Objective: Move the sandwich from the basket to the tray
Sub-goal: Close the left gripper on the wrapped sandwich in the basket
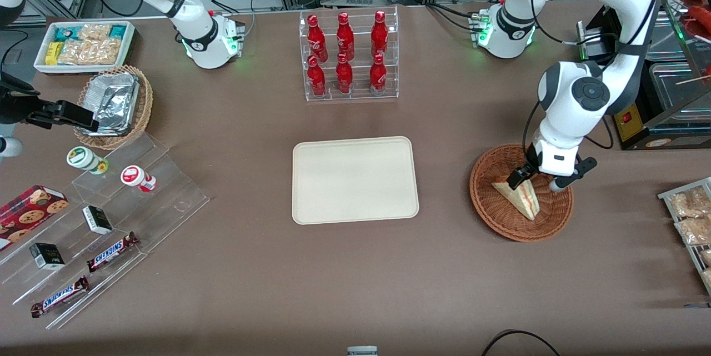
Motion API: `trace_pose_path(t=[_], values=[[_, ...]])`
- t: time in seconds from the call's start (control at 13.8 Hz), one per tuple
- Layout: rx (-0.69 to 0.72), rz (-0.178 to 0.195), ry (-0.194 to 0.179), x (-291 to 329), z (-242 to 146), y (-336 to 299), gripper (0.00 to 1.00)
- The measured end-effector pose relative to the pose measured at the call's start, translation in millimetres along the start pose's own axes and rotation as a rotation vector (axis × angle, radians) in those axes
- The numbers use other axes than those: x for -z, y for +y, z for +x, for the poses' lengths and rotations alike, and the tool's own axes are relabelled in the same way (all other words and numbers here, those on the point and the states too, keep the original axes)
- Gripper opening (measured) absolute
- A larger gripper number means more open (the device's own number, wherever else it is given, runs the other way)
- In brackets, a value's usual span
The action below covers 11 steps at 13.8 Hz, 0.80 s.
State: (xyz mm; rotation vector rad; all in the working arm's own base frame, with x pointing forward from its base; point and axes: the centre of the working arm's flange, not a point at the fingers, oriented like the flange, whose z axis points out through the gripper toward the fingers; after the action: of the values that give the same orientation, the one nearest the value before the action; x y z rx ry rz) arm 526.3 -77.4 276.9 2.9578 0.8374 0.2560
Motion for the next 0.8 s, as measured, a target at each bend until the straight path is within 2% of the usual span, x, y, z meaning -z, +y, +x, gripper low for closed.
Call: trace_pose_path(t=[0.22,0.29,0.51,0.65,0.8], values=[[0.008,-0.019,0.010,-17.3,-1.6,-4.9,0.99],[0.012,-0.019,0.010,-20.8,-1.1,-7.1,0.94],[0.016,-0.018,0.008,-23.1,-0.5,-8.8,0.58],[0.016,-0.018,0.008,-22.9,-0.3,-8.7,0.42],[0.016,-0.022,0.015,-18.9,1.7,-7.3,0.33]])
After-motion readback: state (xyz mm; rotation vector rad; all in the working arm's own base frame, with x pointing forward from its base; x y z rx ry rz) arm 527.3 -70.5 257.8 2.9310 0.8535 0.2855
